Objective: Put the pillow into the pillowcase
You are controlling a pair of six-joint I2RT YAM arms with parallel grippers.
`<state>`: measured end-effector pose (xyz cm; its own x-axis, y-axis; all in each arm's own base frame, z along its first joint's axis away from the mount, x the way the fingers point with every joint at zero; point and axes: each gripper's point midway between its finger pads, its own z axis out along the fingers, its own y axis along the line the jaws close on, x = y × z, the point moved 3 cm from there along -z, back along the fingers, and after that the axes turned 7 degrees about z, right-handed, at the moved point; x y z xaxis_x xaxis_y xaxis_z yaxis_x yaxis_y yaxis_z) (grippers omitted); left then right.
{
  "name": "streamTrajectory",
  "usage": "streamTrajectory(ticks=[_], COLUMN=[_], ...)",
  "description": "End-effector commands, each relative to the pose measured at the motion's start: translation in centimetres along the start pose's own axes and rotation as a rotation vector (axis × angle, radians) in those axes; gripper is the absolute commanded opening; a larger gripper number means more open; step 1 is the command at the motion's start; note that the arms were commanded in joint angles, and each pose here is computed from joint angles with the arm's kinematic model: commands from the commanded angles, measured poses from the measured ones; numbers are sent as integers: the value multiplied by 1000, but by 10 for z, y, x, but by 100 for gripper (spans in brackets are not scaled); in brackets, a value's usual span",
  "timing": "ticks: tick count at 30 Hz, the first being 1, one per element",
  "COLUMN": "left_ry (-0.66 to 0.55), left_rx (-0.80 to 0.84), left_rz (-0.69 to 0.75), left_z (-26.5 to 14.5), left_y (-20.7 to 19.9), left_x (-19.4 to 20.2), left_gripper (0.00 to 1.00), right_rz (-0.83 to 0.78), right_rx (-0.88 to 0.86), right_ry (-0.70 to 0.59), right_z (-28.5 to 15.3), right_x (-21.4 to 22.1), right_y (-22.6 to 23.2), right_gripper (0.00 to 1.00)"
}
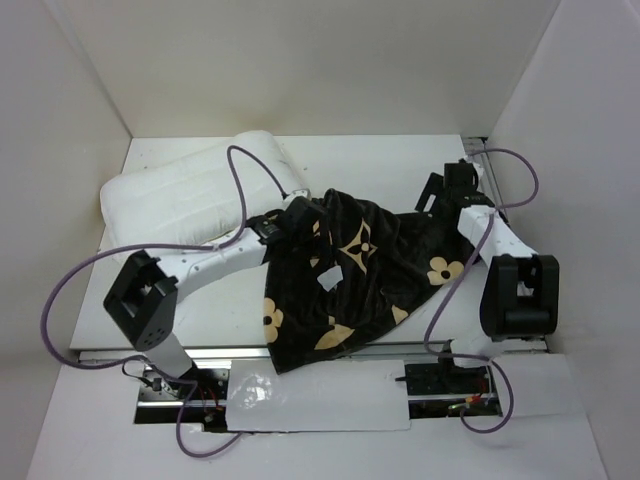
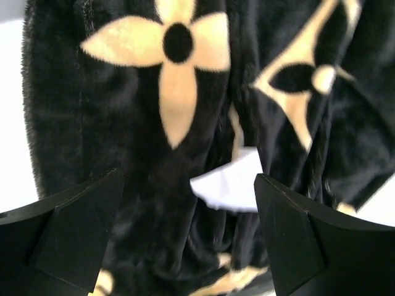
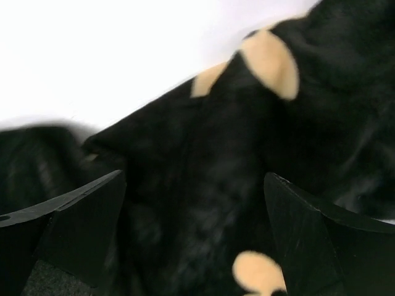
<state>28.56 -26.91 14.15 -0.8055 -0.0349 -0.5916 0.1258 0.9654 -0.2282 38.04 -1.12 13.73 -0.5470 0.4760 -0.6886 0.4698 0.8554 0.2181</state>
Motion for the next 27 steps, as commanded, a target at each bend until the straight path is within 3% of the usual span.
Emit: streamTrajectory(ticks=[1, 5, 13, 20, 22, 24, 25, 26, 27], left_ry=[-15, 9, 47, 134, 159, 184, 183, 165, 170], left_rx=[-43, -56, -109, -181, -160, -110, -93, -80, -72], left_rz=[-165, -218, -209, -184, -171, -158, -152, -155, -147], left_z=[16, 45, 99, 123, 129, 136, 137, 137, 136], left_y=[1, 1, -3, 14, 12, 4, 2, -2, -3], left_x=[-18, -35, -53, -28, -22, -18, -19, -25, -24], left_gripper=[100, 100, 100, 96, 81, 65, 50, 38, 10], right_rz=[71, 68, -21, -23, -22, -17, -9, -9, -16], right_rx=[-38, 33, 186, 188, 187, 203, 232, 232, 236], right_ry=[-91, -91, 24, 87, 85, 88, 90, 90, 79], right_z=[11, 43, 105, 119, 122, 125, 124, 124, 118], right_x=[-44, -57, -31, -9, -8, -5, -4, -4, -6], right_y=[7, -6, -25, -24, -24, -26, -31, -31, -28], right_gripper=[100, 100, 100, 81, 61, 32, 12, 5, 0])
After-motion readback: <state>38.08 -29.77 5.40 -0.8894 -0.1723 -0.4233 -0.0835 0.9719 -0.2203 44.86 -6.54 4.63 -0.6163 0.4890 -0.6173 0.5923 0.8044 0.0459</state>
